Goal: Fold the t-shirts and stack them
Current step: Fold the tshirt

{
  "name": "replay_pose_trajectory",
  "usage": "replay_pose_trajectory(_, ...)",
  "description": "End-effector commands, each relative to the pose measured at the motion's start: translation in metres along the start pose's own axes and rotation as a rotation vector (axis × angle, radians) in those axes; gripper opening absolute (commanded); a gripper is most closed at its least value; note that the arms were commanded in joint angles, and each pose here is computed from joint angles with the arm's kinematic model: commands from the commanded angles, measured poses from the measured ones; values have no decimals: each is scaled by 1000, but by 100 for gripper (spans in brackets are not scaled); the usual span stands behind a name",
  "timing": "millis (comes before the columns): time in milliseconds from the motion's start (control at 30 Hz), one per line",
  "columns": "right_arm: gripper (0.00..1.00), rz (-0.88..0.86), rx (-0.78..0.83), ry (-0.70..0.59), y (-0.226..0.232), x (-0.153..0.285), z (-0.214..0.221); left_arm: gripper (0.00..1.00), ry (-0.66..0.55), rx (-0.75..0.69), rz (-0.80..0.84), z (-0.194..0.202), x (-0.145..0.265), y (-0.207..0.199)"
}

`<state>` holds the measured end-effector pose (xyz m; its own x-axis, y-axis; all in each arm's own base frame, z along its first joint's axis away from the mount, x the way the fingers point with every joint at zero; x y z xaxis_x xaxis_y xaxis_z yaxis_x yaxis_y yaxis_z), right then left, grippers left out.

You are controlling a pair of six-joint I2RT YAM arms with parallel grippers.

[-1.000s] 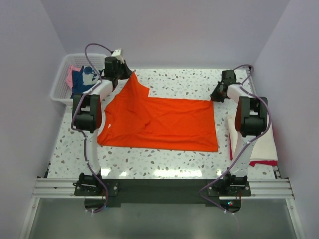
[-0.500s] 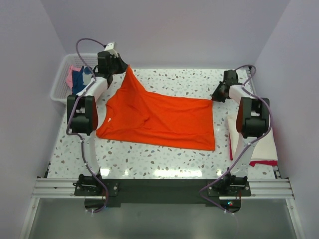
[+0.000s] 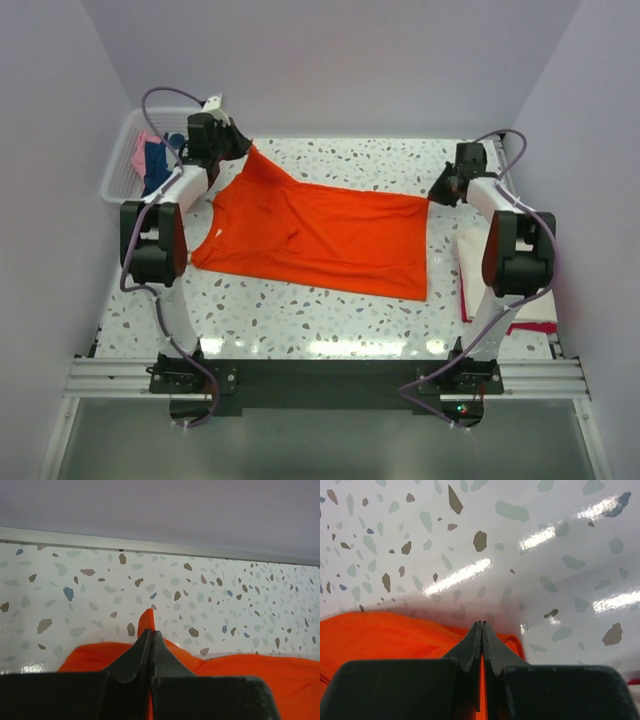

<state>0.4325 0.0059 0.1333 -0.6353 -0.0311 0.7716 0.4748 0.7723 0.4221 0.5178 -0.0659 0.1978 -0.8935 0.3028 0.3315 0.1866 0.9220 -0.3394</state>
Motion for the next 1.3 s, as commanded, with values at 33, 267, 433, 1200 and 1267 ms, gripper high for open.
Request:
replay_pose_trajectory(33,0,-56,-4,-65,6,34,-4,0,-106,0,-15,-32,38,-10)
replay_pose_trajectory(267,0,-39,-2,-65,-9,56,16,0,-100,49,-104,-22,77,-9)
replay_pose_trajectory(433,0,-27,-5,-63,-20,69,31,0,-75,107,-156,-2,104,-8)
replay_pose_trajectory(1200,0,-1,-43,-13,-48,84,73,0,37,276,-411,55,171,8)
replay_pose_trajectory(1267,0,-4,-46,-11,-49,83,75,0,51,285,-417,60,173,9)
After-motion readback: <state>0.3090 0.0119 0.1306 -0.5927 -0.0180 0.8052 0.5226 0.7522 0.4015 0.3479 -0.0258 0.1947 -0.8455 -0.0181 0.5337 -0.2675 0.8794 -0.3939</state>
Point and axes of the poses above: each gripper's point midway between its finger pads, its own x axis back along the fingers, its own y axis along the line the jaws close on, z = x × y, the point moved 8 cm from there along x, back along the fingers, and after that the axes turned 5 degrees about -x, right-handed, at the moved point
